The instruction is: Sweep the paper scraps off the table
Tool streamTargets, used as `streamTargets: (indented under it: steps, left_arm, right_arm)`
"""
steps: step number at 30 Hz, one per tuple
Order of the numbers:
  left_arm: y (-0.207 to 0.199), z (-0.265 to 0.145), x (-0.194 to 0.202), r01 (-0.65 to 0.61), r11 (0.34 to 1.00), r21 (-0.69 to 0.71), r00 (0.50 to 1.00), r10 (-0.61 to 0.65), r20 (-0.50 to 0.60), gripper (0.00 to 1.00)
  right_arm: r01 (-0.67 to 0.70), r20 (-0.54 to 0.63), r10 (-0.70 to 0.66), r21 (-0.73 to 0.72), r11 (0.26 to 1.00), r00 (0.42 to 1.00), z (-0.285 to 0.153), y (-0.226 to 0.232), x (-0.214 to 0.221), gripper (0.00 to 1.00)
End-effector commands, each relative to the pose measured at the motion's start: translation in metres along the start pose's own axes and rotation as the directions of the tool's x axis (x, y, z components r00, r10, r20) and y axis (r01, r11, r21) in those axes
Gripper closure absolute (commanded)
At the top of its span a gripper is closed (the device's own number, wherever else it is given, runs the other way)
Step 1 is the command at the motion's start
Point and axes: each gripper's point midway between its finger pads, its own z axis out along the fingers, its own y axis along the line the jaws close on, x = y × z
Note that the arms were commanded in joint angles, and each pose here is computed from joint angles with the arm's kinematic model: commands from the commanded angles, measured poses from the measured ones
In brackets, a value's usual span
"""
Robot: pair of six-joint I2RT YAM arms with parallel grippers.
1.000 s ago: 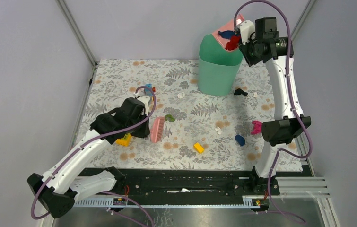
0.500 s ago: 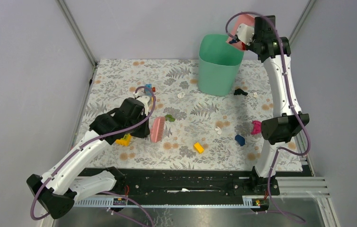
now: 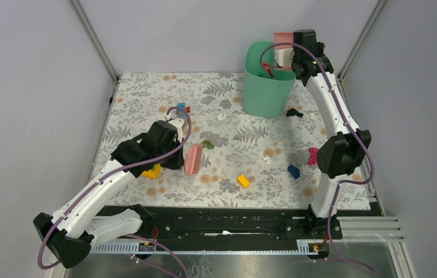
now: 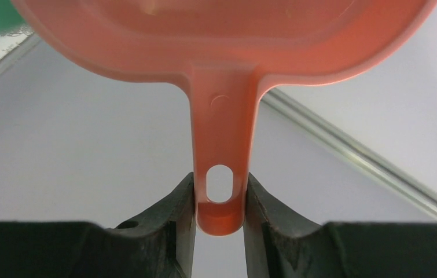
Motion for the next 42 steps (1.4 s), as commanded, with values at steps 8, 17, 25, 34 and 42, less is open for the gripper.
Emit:
streamTargets:
  steps: [8,17,25,34,42]
  left_arm:
    - [-0.005,-0.002,-0.014,-0.018,1.000,0.026,0.998,0.016,0.061,1.00]
    - [-0.008,-0.007,-0.019,-0.018,0.999,0.028,0.998,0.016,0.061,1.00]
    - [0.007,-0.013,-0.036,-0.060,0.994,-0.090,0.997,0.064,0.041,1.00]
    - [0.032,0.002,-0.071,-0.135,0.940,-0.315,0.991,0.125,-0.051,1.00]
    - [0.014,0.037,-0.096,-0.175,0.941,-0.291,0.981,0.142,-0.131,1.00]
  right_arm:
    - [-0.028,-0.060,0.040,0.188,0.982,0.997,-0.049,-0.054,0.036,1.00]
    - [-0.259,0.106,0.242,0.199,0.945,0.964,-0.091,-0.058,0.048,1.00]
    - [-0.373,0.299,0.396,-0.134,0.918,0.868,-0.140,0.038,0.020,1.00]
    - [-0.224,0.255,0.565,-0.734,0.641,0.784,-0.189,0.227,-0.051,1.00]
    - [-0.209,0.019,0.613,-0.931,0.298,0.789,-0.217,0.300,-0.085,1.00]
